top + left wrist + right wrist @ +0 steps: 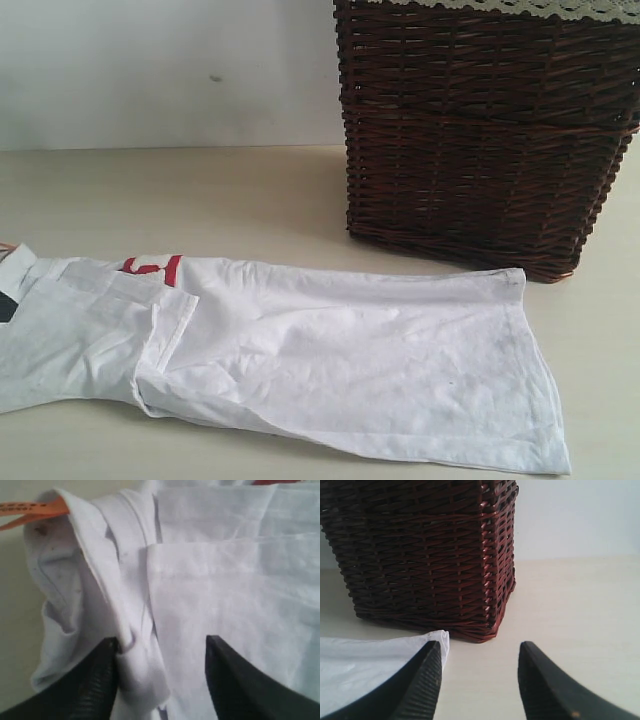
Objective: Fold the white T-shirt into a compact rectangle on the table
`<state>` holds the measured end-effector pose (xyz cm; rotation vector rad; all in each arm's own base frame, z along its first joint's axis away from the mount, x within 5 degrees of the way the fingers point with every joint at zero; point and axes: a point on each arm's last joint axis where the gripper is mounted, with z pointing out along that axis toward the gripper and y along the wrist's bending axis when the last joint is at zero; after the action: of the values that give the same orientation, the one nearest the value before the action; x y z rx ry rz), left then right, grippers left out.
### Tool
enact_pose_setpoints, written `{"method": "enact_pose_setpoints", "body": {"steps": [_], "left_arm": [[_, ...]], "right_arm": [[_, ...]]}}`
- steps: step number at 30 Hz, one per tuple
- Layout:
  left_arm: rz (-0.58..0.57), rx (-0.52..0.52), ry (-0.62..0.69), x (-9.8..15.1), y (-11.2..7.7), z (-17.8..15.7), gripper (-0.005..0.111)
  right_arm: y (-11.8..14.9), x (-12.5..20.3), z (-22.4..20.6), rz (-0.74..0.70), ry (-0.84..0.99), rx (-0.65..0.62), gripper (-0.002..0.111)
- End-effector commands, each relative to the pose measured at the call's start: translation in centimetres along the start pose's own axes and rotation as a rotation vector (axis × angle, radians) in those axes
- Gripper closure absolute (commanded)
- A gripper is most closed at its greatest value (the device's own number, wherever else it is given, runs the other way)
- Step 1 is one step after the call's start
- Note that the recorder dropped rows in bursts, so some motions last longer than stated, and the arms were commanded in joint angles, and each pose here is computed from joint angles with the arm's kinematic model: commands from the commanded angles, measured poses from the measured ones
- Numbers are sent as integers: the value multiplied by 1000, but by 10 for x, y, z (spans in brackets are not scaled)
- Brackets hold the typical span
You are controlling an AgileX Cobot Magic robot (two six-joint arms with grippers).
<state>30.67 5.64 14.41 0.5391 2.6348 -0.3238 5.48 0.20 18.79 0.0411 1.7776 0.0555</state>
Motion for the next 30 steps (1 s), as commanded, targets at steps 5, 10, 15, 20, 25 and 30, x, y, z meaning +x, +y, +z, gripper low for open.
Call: {"method": "enact_pose_setpoints", "body": {"steps": [5,10,15,20,25,30], "left_arm": [[9,-32,35,12,-6,18,56],[69,-104,41,15,-11,27,58],[63,-115,39,16,-12,28,90],[67,-129,35,16,-12,27,107],[77,-199,-8,10,-8,16,107],[-5,-226,-61,11,2,-2,107]], "right_arm": [[-1,0,0,-1,-14,7,61],[-1,0,0,-1,-14,7,61],[-1,0,0,-1,-14,7,61],[-1,0,0,-1,-14,7,61],[-1,0,0,-1,-14,7,61],[-1,0,0,-1,-14,7,61]]}}
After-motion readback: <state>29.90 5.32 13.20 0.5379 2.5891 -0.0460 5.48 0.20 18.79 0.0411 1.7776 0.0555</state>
